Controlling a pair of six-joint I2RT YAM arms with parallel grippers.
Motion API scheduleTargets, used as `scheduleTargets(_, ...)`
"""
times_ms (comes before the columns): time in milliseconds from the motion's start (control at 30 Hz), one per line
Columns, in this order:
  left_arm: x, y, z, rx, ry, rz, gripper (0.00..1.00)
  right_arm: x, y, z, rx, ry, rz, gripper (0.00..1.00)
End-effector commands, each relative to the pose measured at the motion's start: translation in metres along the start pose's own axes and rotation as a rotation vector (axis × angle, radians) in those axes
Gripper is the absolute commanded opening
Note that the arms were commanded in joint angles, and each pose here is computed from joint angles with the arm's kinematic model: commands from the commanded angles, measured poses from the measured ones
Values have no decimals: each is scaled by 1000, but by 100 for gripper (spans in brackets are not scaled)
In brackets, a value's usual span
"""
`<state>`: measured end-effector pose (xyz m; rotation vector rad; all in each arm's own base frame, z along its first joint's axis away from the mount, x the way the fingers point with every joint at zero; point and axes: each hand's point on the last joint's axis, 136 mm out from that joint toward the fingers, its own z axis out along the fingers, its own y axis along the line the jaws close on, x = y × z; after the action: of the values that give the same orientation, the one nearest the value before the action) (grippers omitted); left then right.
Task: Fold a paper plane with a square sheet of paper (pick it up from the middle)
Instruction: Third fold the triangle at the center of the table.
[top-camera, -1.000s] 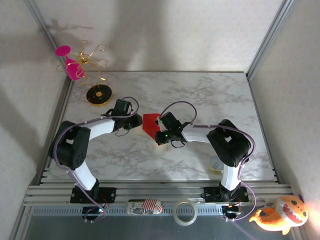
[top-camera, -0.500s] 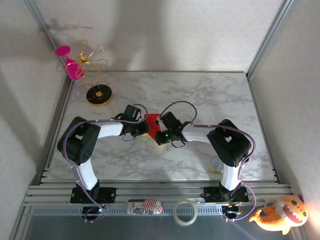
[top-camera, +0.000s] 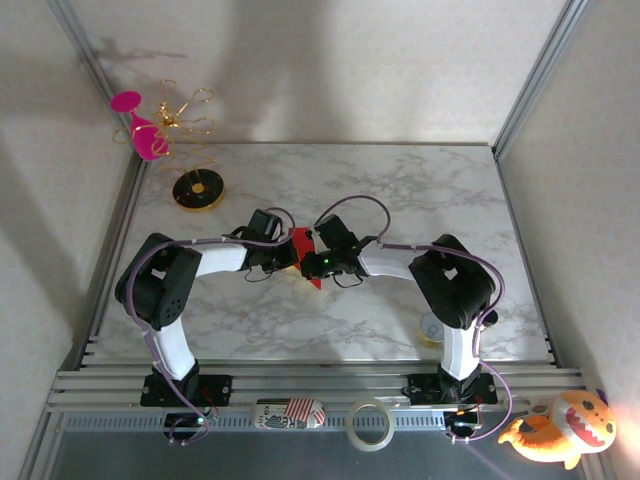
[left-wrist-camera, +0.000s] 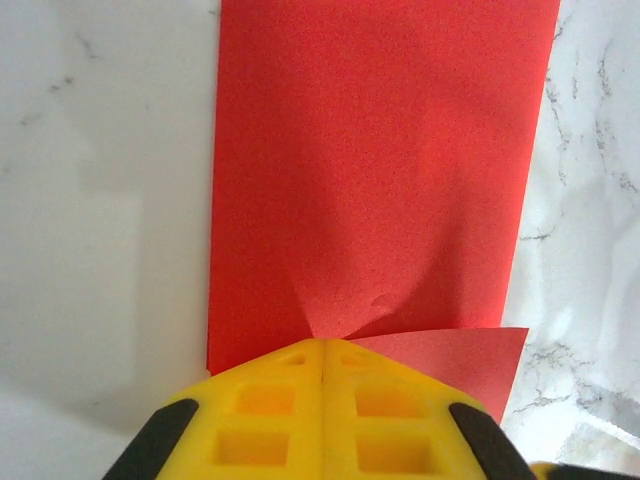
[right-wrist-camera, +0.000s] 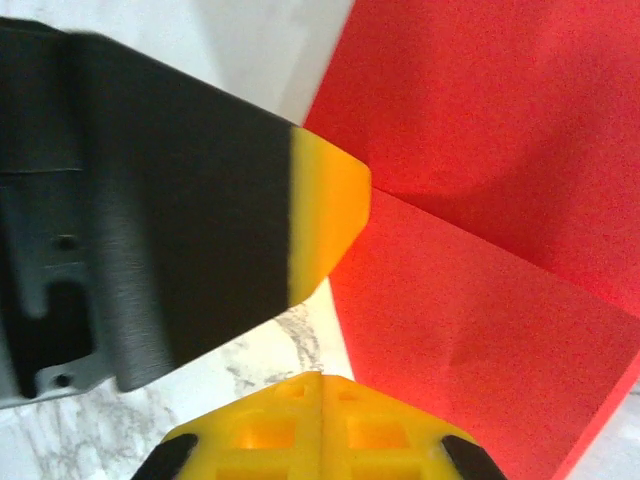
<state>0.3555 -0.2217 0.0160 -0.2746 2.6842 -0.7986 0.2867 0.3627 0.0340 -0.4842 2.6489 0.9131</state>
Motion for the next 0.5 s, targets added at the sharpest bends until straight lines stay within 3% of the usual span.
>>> scheduleTargets(0,13,37,8,-150,35,-42,3,-7,-1,6,-5,-11,44,0)
scheduleTargets(233,20,53,10,-213,60,-58,2,16,-27,8,57,38,71,0)
scheduleTargets(467,24,62,12,-240,73,-62,2,73,-38,-15,36,132,38,0)
